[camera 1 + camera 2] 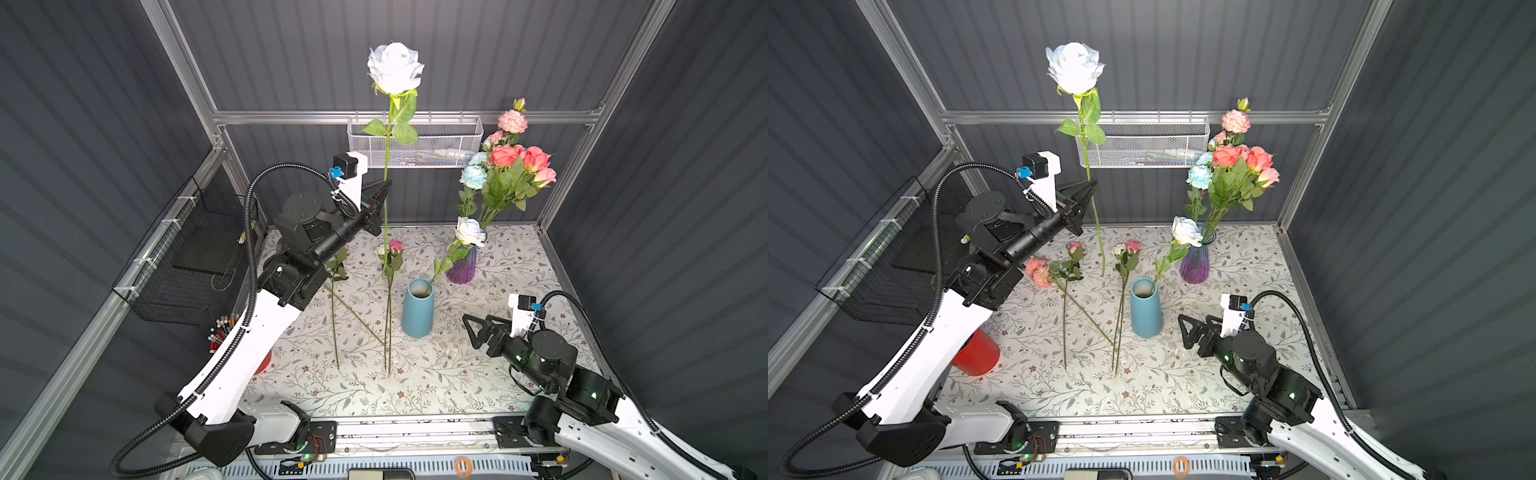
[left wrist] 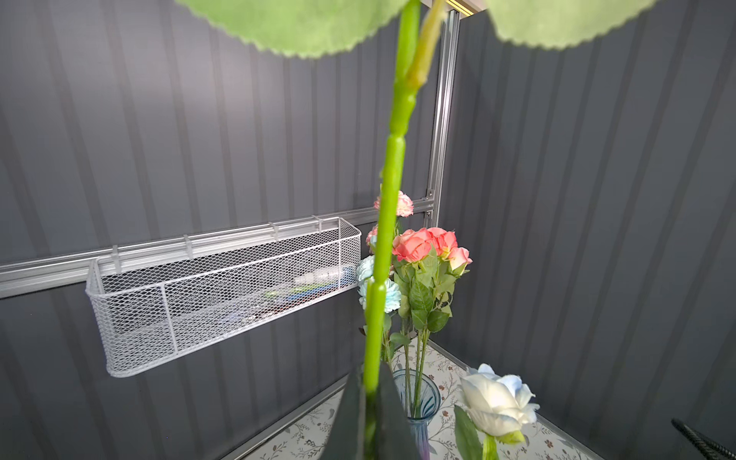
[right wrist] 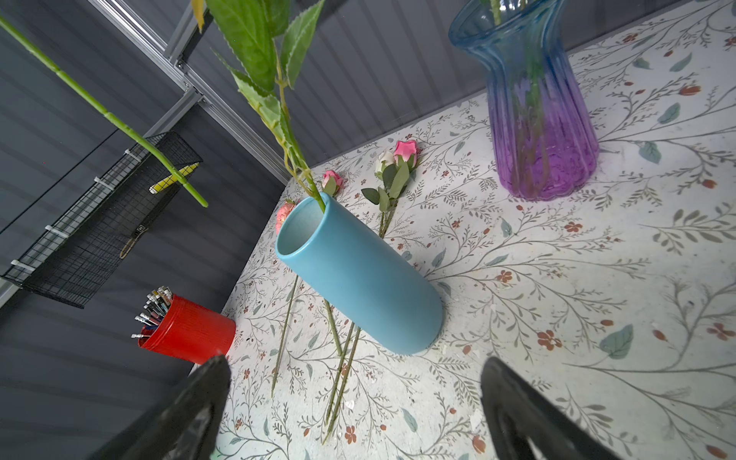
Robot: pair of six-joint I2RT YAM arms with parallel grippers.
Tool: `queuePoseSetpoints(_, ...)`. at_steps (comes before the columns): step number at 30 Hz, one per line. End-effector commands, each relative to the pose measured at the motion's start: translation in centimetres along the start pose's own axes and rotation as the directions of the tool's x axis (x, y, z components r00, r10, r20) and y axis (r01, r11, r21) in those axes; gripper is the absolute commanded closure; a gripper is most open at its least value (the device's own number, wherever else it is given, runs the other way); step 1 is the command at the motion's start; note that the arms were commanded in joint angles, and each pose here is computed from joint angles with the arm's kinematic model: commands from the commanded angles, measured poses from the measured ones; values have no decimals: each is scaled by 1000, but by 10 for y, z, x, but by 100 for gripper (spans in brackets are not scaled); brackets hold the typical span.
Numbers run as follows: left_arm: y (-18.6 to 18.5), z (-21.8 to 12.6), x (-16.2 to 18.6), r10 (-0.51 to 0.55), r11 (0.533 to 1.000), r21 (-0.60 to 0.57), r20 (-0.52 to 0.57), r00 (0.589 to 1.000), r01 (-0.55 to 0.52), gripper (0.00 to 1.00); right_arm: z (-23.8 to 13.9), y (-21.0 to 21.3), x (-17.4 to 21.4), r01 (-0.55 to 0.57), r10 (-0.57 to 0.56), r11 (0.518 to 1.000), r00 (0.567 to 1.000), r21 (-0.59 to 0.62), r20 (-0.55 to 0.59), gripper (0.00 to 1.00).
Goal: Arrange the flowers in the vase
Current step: 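Carry the white rose over the teal vase and lower its stem in with left gripper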
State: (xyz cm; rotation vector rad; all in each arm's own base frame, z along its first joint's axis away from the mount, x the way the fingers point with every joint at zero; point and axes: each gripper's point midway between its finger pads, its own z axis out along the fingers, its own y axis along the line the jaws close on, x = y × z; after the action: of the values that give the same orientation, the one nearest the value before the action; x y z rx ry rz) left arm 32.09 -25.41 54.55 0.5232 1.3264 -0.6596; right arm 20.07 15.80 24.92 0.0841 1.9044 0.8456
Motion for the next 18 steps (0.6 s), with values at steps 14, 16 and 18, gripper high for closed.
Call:
queuePoseSetpoints(14,-30,50,66,-207,973,101,-30,978,209,100,4,-14,5,-10,10,998,1000,64,-3,1)
queuePoseSetpoints(16,-30,51,79,-222,970,94,-45,974,226,100,4,-16,6,-9,9,998,1000,68,-4,2)
queuePoseSetpoints(18,-30,51,91,-235,967,87,-62,970,239,100,4,-17,8,-13,14,997,1000,69,-5,1)
